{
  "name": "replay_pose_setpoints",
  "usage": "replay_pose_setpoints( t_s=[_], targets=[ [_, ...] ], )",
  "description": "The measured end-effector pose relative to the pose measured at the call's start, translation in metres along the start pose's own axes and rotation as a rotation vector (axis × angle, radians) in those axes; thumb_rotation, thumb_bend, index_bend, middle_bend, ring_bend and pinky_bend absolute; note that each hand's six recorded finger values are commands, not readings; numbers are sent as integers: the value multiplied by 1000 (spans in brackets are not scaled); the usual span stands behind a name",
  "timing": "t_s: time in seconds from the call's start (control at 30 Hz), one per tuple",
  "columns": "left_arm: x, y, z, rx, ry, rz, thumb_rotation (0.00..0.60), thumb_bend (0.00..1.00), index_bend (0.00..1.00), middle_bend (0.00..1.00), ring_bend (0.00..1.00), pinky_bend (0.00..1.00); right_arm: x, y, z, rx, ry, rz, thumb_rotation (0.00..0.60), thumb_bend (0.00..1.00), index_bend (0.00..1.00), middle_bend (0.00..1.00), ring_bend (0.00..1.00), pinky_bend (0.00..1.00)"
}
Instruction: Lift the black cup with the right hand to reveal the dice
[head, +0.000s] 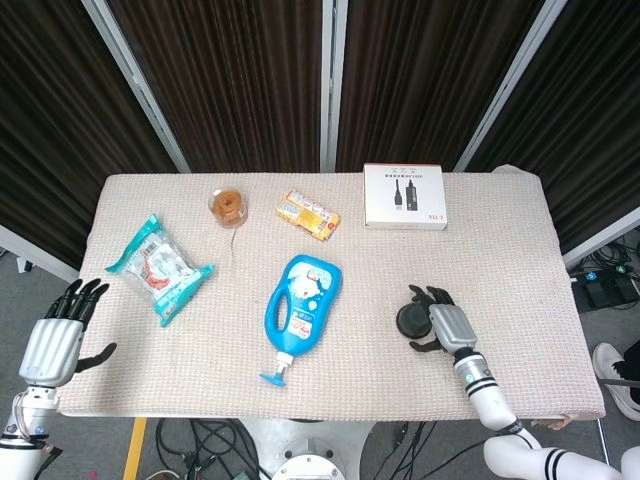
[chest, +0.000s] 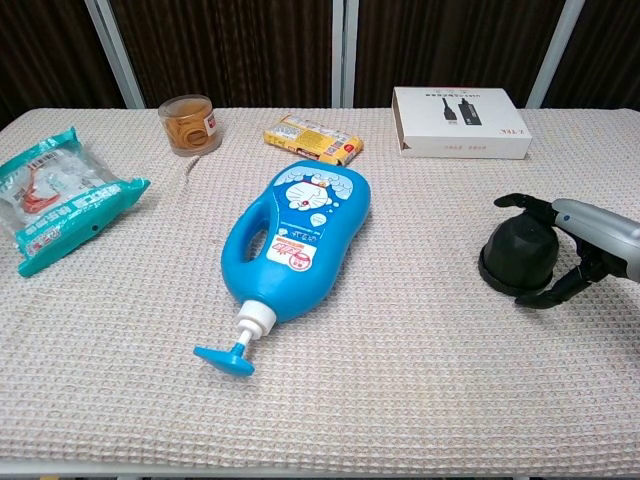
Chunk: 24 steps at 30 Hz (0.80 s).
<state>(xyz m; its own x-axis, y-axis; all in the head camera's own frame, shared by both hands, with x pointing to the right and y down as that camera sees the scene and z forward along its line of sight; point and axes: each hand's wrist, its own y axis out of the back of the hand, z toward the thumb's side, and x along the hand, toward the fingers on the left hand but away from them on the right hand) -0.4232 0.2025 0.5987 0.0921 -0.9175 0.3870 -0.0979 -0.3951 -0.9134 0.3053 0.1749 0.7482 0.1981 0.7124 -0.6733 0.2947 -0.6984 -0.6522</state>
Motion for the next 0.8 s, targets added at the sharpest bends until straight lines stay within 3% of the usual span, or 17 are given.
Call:
replay_pose_setpoints(
  t_s=[0.63,0.8],
  targets=[
    [-1,-3,-1,0,5,-12,600,175,104,74,0,191,0,6,-1,6,-4,-36,600,126,7,335,4,0],
    [-1,-3,-1,-5,3,-11,600,174,104,74,0,191,1,11,-2,0,0,-71,600,145,222,397,59,0]
  ],
)
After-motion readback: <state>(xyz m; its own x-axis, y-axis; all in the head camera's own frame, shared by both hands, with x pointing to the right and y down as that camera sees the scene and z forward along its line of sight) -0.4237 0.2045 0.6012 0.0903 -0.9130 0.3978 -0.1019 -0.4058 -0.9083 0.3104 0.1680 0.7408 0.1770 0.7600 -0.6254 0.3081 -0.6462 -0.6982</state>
